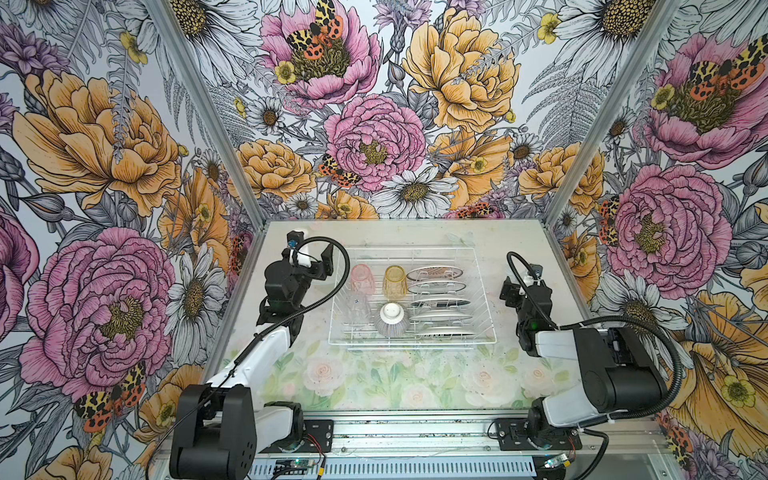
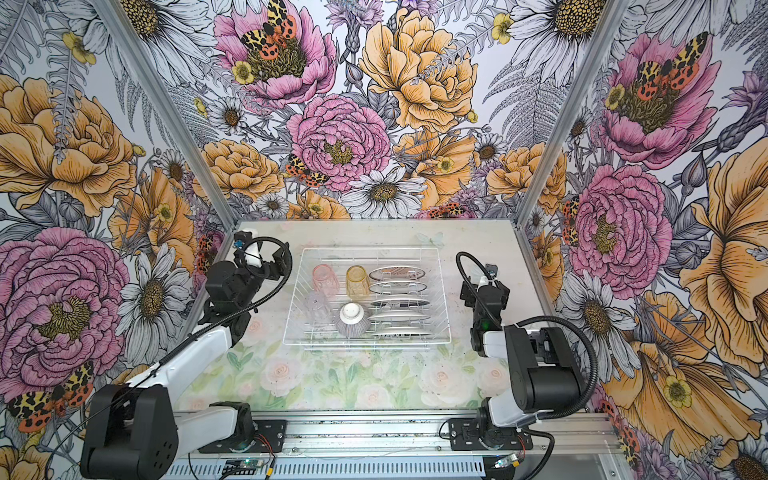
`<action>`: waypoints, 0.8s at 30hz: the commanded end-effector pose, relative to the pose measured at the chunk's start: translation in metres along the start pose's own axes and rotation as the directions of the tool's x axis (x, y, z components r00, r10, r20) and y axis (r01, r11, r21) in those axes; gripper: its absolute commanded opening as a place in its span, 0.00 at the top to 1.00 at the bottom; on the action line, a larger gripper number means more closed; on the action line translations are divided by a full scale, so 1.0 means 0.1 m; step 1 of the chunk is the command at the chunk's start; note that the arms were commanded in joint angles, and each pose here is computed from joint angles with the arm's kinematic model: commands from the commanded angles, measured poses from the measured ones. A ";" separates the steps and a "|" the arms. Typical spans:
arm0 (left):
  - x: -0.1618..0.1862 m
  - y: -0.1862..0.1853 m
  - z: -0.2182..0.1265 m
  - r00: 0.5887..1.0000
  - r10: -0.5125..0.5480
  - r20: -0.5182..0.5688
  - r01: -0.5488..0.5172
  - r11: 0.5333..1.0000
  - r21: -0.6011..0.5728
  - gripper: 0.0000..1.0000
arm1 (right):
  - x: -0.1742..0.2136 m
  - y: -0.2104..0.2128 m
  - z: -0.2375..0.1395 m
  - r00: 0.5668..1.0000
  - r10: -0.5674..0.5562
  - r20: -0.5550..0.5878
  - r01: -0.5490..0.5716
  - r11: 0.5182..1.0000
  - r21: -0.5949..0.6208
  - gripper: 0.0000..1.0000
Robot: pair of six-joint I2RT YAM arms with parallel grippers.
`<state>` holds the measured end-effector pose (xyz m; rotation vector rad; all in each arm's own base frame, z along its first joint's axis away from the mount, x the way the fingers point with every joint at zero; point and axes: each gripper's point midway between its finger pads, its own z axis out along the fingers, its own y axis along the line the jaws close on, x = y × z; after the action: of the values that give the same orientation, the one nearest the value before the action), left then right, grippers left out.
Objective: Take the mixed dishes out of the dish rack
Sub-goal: 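Reach the left gripper into the rack while the right arm approaches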
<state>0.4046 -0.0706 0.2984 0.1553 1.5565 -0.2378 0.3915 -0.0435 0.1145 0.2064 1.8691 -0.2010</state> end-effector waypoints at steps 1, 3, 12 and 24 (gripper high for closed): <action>0.07 -0.31 0.10 0.993 -0.002 -0.118 0.006 0.999 0.037 0.20 | -0.37 0.01 -0.10 0.999 0.016 0.039 -0.015 0.999 -0.028 0.10; -0.07 -0.56 0.18 0.993 0.024 -0.112 -0.014 0.996 0.087 0.20 | -0.50 0.01 -0.20 0.999 0.034 0.030 -0.033 0.999 -0.039 0.10; -0.21 -1.67 0.44 0.935 0.292 -0.201 -0.204 0.907 0.368 0.23 | -0.84 0.28 -0.64 0.973 0.075 -0.220 -0.116 0.977 -0.179 0.10; 0.37 -2.59 0.44 0.750 0.633 -0.191 -0.329 0.608 0.722 0.32 | -0.99 0.82 -0.86 0.938 0.096 -0.334 -0.229 0.894 -0.386 0.22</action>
<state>0.3963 -0.3284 0.2828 1.1256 1.7435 -0.2693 0.3621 0.0337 0.2261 0.1358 2.1072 0.2817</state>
